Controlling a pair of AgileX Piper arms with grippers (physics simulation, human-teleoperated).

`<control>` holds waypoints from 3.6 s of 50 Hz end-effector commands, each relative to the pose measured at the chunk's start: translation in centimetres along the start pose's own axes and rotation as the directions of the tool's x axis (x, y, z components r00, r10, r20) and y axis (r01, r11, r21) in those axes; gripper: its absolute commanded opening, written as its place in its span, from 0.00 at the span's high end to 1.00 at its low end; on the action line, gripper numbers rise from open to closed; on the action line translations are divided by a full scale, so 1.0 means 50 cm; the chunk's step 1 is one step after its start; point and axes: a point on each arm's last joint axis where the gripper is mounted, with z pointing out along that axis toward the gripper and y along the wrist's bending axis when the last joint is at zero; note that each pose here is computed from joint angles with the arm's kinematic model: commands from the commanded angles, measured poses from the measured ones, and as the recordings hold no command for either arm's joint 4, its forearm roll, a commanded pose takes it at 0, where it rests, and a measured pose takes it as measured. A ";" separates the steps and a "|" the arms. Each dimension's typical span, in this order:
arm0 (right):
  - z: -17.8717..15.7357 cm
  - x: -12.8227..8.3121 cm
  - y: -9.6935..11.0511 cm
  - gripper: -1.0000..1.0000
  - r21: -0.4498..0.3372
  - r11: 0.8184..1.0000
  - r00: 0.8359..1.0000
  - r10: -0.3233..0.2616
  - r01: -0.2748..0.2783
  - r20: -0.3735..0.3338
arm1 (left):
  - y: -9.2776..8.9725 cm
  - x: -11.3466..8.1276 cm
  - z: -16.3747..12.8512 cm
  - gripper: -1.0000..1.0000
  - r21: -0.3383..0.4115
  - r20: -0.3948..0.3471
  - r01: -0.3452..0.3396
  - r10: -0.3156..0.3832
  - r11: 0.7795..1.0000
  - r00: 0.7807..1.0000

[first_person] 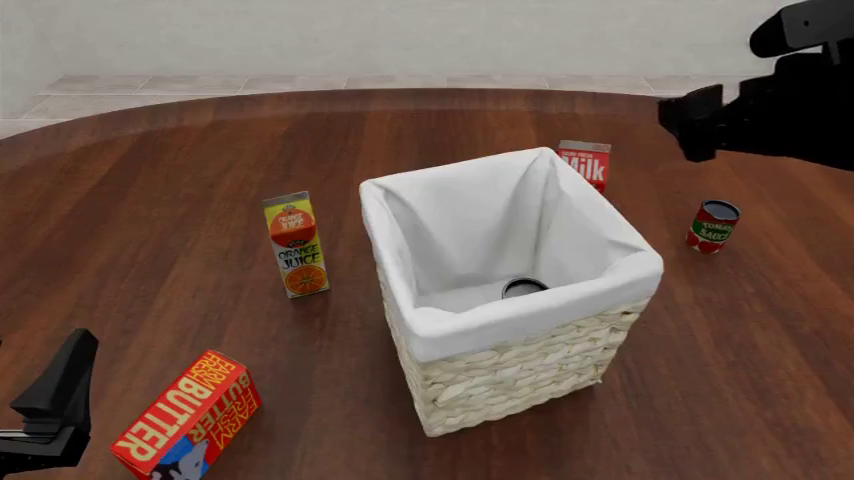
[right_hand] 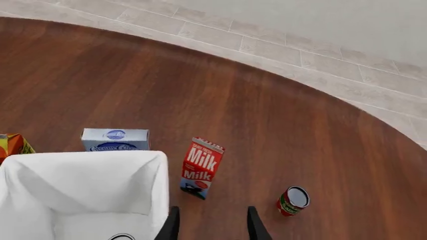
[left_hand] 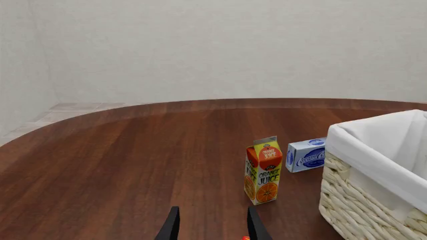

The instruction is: Pick up the alphabet soup and the tomato sauce, and put them in the basket.

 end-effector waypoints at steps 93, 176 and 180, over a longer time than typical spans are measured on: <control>0.137 0.149 -0.230 0.00 0.368 0.915 0.974 0.213 -0.168 -0.084 | 0.000 0.000 0.000 0.00 0.000 0.000 0.000 0.000 1.000 1.000; 0.295 0.240 -0.287 0.00 0.382 0.902 0.954 0.267 -0.199 -0.134 | 0.000 0.000 0.000 0.00 0.000 0.000 0.000 0.000 1.000 1.000; 0.300 0.245 -0.288 0.00 0.382 0.903 0.954 0.265 -0.196 -0.138 | 0.000 0.000 0.000 0.00 0.000 0.000 0.000 0.000 1.000 1.000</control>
